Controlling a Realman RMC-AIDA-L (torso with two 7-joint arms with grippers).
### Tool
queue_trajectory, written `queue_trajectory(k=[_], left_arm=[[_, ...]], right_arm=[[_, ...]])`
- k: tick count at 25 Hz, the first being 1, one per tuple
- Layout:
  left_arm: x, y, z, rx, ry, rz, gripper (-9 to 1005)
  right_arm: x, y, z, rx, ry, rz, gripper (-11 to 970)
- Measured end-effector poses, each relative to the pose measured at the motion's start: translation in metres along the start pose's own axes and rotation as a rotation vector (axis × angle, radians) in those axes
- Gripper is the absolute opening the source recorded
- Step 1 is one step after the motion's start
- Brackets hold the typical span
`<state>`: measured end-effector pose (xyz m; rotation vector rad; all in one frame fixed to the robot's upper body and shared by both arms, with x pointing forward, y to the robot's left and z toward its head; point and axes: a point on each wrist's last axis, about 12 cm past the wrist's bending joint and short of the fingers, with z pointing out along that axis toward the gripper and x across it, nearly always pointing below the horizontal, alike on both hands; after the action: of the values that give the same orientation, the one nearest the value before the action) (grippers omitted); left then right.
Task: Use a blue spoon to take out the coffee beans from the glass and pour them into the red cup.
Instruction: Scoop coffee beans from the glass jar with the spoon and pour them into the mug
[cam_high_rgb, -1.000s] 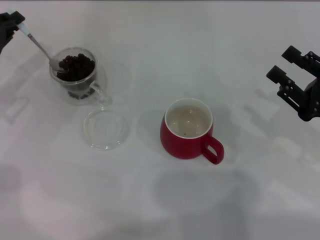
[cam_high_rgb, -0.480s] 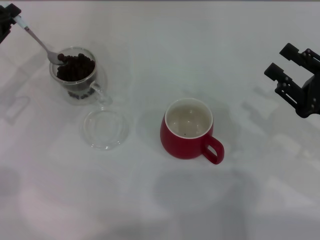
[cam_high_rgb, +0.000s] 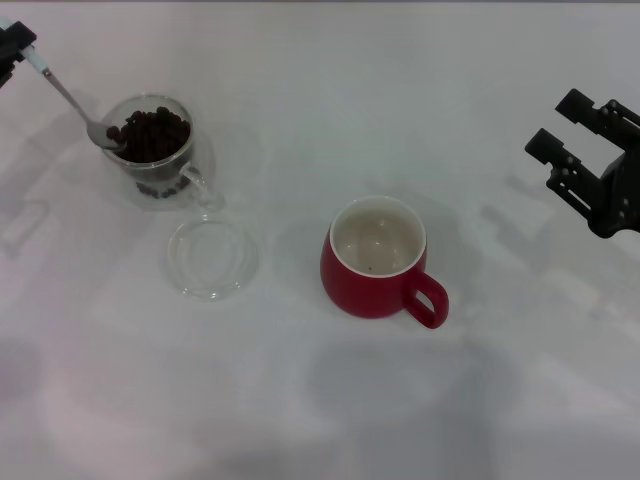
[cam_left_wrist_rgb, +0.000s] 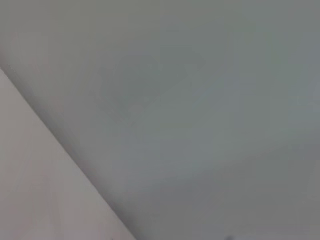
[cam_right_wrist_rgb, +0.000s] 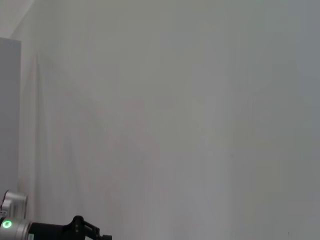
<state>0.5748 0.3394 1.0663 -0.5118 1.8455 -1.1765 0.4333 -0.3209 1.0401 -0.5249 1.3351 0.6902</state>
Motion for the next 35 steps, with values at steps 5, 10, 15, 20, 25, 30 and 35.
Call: queue_trajectory(k=[5, 10, 15, 20, 25, 30, 35], left_arm=[[-0.002, -0.005, 0.008, 0.006, 0.019, 0.165, 123], [-0.001, -0.016, 0.023, 0.026, 0.054, 0.296, 123], [0.003, -0.020, 0.037, 0.007, 0.065, 0.359, 124], [0.015, -0.019, 0.050, -0.031, 0.075, 0.430, 123], [0.017, -0.019, 0.055, -0.051, 0.077, 0.462, 123], [0.020, -0.018, 0.059, -0.071, 0.074, 0.432, 124], [0.025, -0.016, 0.063, -0.090, 0.081, 0.424, 123]], right_arm=[[0.001, 0.002, -0.001, 0.003, 0.003, 0.005, 546], [0.003, 0.002, -0.001, 0.010, 0.012, 0.012, 546], [0.006, 0.002, 0.000, 0.024, 0.026, 0.016, 546], [0.005, 0.001, 0.002, 0.022, 0.025, 0.015, 546], [0.005, -0.003, 0.006, 0.024, 0.028, 0.011, 546], [0.005, -0.009, 0.013, 0.028, 0.041, 0.004, 545], [0.004, -0.012, 0.018, 0.022, 0.042, 0.005, 545]])
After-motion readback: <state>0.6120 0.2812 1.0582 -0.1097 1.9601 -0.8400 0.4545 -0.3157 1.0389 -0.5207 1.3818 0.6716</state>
